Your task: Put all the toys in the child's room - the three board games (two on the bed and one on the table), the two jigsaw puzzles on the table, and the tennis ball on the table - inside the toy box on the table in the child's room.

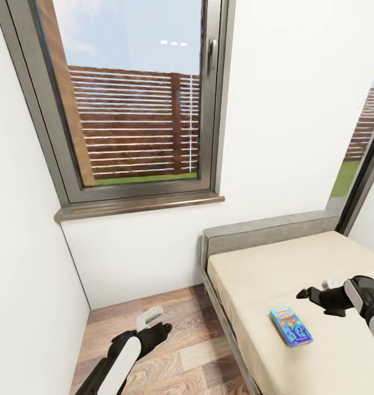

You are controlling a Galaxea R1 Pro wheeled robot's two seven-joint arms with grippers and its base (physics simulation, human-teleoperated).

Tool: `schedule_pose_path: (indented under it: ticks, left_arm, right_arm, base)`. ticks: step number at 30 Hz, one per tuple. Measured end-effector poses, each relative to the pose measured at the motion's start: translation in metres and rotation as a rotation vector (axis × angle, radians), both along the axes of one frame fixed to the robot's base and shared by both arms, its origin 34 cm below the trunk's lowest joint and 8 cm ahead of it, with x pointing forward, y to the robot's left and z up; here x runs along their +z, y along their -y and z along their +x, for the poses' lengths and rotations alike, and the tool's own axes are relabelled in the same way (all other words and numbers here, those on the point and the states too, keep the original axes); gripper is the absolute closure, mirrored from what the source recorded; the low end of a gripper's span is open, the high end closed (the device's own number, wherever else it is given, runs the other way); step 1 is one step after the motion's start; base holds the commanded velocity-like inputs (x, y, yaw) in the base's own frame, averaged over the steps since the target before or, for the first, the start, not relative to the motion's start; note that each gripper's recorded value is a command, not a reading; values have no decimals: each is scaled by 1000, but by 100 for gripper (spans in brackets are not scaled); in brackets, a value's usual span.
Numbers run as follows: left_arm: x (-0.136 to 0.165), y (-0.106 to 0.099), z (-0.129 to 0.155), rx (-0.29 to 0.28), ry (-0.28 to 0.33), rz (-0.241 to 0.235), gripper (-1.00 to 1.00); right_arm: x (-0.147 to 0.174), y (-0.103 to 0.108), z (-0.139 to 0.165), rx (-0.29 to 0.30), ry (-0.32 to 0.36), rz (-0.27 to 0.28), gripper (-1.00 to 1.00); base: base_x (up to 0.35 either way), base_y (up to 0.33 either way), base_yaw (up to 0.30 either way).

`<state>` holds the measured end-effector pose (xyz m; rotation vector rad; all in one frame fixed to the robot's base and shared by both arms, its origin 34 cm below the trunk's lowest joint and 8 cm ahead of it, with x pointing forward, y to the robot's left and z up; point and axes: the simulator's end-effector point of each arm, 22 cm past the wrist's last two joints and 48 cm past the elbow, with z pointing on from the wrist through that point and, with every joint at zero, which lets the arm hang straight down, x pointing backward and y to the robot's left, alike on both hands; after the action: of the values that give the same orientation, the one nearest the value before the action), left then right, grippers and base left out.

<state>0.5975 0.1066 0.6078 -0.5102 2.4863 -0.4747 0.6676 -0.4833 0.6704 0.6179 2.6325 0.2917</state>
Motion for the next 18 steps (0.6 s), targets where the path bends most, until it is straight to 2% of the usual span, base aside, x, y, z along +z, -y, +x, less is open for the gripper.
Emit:
schedule_pose_path:
  ticks: [6,8,10,13,18]
  left_arm:
    - [-13,1,-2,-3,-1,-6,-100]
    - [-19,1,-4,-3,-5,-7,-100]
    - [-24,0,-5,-3,-7,-10,-100]
    - [-30,0,-6,-2,-8,-12,-100]
    - [-40,-2,-7,0,-9,-14,-100]
  right_arm:
    - [-4,10,-2,-7,16,8,-100]
    - [0,11,2,0,46,31,-100]
    - [13,5,9,35,119,99,-100]
    - [19,-3,16,77,186,146,-100]
    - [16,-7,17,104,223,172,-100]
  base:
    - [0,0,0]
    - [0,0,0]
    - [0,0,0]
    - [0,0,0]
    - [0,0,0]
